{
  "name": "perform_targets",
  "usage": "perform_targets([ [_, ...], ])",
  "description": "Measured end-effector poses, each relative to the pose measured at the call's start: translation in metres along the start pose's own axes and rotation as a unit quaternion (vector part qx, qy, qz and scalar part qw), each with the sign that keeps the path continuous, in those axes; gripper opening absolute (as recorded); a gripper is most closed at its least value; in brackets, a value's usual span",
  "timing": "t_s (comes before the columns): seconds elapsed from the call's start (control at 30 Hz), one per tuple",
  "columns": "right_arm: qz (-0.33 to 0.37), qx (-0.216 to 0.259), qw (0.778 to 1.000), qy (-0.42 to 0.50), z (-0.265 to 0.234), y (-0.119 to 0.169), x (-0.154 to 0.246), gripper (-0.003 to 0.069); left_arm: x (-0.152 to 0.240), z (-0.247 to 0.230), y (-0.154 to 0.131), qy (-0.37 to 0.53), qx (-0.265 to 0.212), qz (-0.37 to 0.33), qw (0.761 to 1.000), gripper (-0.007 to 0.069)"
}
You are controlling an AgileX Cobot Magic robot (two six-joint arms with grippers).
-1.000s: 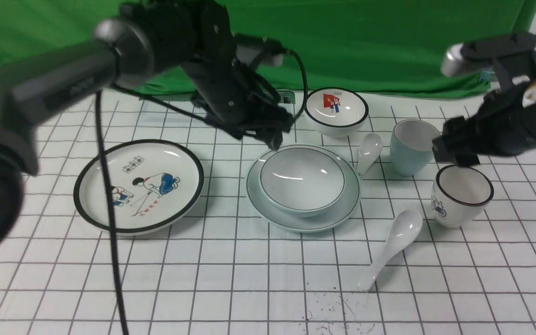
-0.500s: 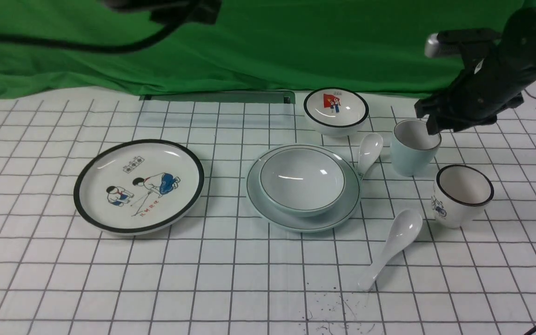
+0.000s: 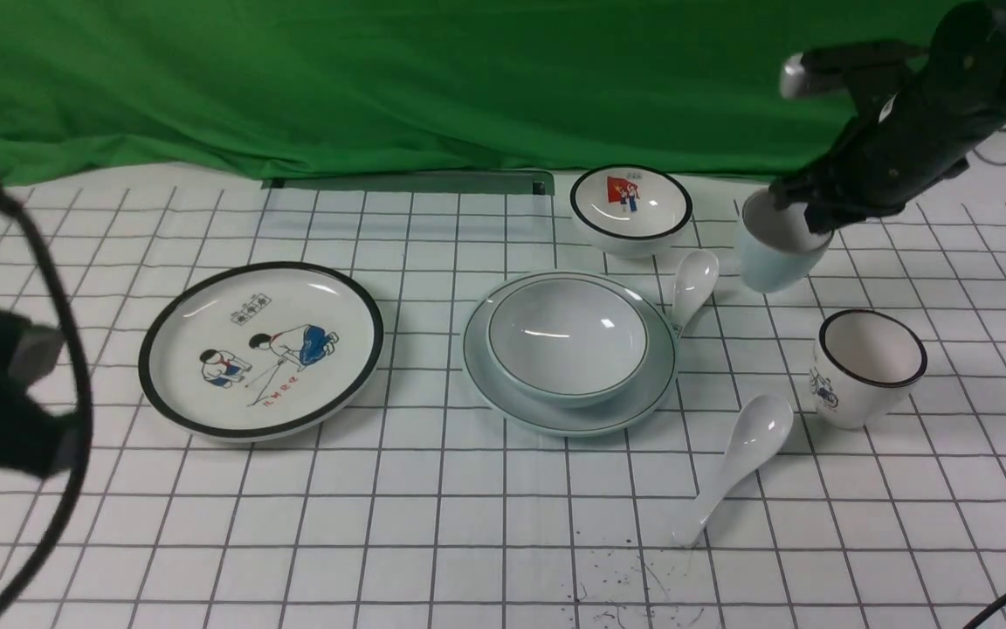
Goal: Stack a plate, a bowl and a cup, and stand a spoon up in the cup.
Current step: Use the right arm to grab a blue teacup, then use the right arm to put the blue teacup into the blue rice bowl in the middle
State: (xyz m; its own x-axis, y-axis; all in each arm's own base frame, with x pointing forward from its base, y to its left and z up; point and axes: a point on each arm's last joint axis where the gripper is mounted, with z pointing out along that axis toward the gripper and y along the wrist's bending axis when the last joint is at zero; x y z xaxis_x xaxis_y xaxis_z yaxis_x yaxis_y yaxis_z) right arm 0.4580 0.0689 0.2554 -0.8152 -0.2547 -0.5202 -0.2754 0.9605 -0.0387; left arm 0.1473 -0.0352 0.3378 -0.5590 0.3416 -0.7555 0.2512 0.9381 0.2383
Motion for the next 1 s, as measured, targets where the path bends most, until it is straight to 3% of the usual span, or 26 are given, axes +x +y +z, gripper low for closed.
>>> perform_targets([
  [0.17, -0.048, -0.081, 0.996, -0.012, -0.060, 0.057, -0.013, 0.0076, 0.050, 0.024, -0.016, -0.015, 0.025, -0.018, 0.999, 0.0062],
  [0.2, -0.048, -0.081, 0.995, -0.014, -0.061, 0.057, -0.013, 0.0076, 0.050, 0.024, -0.017, -0.015, 0.026, -0.020, 0.999, 0.0062],
  [0.23, -0.081, -0.105, 0.991, -0.003, -0.065, 0.088, -0.011, 0.0076, 0.055, 0.028, -0.020, -0.019, 0.037, -0.039, 0.998, 0.0062],
  [0.33, -0.124, -0.133, 0.983, 0.012, -0.055, 0.131, -0.005, 0.0076, 0.051, 0.027, -0.023, -0.033, 0.053, -0.069, 0.996, 0.0062],
  [0.43, -0.147, -0.134, 0.980, 0.015, -0.035, 0.153, -0.002, 0.0077, 0.049, 0.025, -0.024, -0.044, 0.061, -0.078, 0.994, 0.0062],
  [0.57, -0.169, -0.118, 0.978, 0.023, -0.009, 0.162, 0.003, 0.0077, 0.049, 0.025, -0.025, -0.043, 0.068, -0.063, 0.995, 0.0050],
  [0.63, -0.180, -0.105, 0.977, 0.039, 0.007, 0.162, 0.007, 0.0077, 0.048, 0.024, -0.026, -0.041, 0.076, -0.063, 0.994, 0.0005],
  [0.87, -0.190, -0.080, 0.977, 0.044, 0.015, 0.159, 0.008, 0.0102, 0.045, 0.021, -0.028, -0.048, 0.091, -0.065, 0.993, -0.0030],
  [1.0, -0.191, -0.079, 0.977, 0.044, 0.015, 0.159, 0.008, 0.0230, 0.045, 0.021, -0.028, -0.049, 0.092, -0.065, 0.992, -0.0029],
])
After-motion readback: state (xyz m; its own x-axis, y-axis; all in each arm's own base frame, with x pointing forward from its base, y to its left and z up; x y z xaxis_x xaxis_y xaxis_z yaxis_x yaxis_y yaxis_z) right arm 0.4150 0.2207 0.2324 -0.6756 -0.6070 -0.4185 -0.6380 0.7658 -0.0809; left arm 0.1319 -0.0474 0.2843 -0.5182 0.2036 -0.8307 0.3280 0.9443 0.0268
